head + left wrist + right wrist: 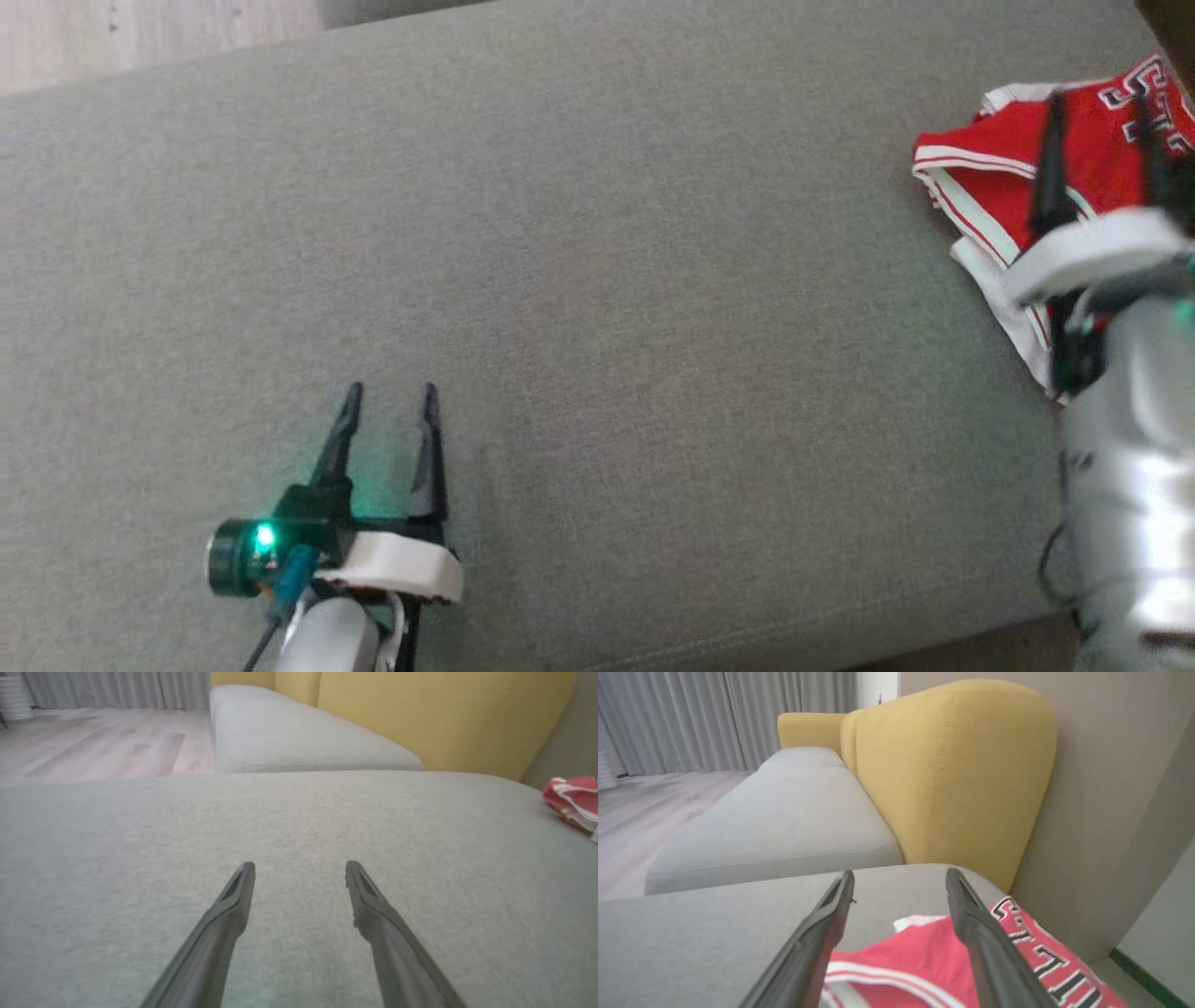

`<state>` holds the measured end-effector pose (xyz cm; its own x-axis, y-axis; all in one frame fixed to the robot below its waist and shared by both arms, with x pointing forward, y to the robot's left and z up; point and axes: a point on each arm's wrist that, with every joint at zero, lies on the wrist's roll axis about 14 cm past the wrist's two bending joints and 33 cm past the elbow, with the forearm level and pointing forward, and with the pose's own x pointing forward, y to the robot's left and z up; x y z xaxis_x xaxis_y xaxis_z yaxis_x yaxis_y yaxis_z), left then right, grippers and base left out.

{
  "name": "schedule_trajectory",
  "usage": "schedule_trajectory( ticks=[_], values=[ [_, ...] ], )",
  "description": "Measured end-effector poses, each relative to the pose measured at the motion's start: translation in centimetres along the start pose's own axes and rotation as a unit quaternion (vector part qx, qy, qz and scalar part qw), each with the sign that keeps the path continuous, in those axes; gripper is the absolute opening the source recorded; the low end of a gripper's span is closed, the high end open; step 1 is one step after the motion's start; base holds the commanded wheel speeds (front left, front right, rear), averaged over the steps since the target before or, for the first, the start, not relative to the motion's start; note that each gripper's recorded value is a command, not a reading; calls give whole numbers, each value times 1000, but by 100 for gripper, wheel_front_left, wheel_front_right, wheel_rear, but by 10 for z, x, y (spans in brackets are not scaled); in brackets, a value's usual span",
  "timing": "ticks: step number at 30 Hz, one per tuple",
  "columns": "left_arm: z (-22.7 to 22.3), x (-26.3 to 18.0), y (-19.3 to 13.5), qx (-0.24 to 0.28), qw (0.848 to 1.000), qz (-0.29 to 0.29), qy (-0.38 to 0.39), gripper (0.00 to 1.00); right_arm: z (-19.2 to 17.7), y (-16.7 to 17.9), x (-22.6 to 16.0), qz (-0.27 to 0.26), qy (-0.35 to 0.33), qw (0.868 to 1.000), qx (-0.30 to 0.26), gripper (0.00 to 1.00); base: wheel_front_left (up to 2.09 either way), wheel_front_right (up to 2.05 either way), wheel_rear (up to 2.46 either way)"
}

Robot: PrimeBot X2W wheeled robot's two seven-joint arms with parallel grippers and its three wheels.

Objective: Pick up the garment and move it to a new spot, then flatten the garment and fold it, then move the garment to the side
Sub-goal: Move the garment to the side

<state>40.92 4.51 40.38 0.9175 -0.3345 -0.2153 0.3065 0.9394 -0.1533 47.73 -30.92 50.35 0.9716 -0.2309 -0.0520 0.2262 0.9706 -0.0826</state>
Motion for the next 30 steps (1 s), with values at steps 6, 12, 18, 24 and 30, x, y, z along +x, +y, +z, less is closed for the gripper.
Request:
schedule_trajectory(
  ticks=[6,12,18,24,30],
  values=[
    [12,-11,25,-2,999,45,-17,100,-32,43,-31,46,20,998,31,100,0,0,0],
    [15,-26,49,-10,995,92,-24,100,-63,80,-59,93,57,993,45,100,0,0,0],
    [20,-41,64,-17,992,124,-31,100,-55,113,-70,137,45,987,69,100,0,0,0],
    [26,-55,74,-18,988,147,-41,100,-49,131,-84,165,37,982,82,100,0,0,0],
    [22,-79,82,-18,985,169,-40,100,-33,143,-95,186,19,978,88,100,0,0,0]
  ],
)
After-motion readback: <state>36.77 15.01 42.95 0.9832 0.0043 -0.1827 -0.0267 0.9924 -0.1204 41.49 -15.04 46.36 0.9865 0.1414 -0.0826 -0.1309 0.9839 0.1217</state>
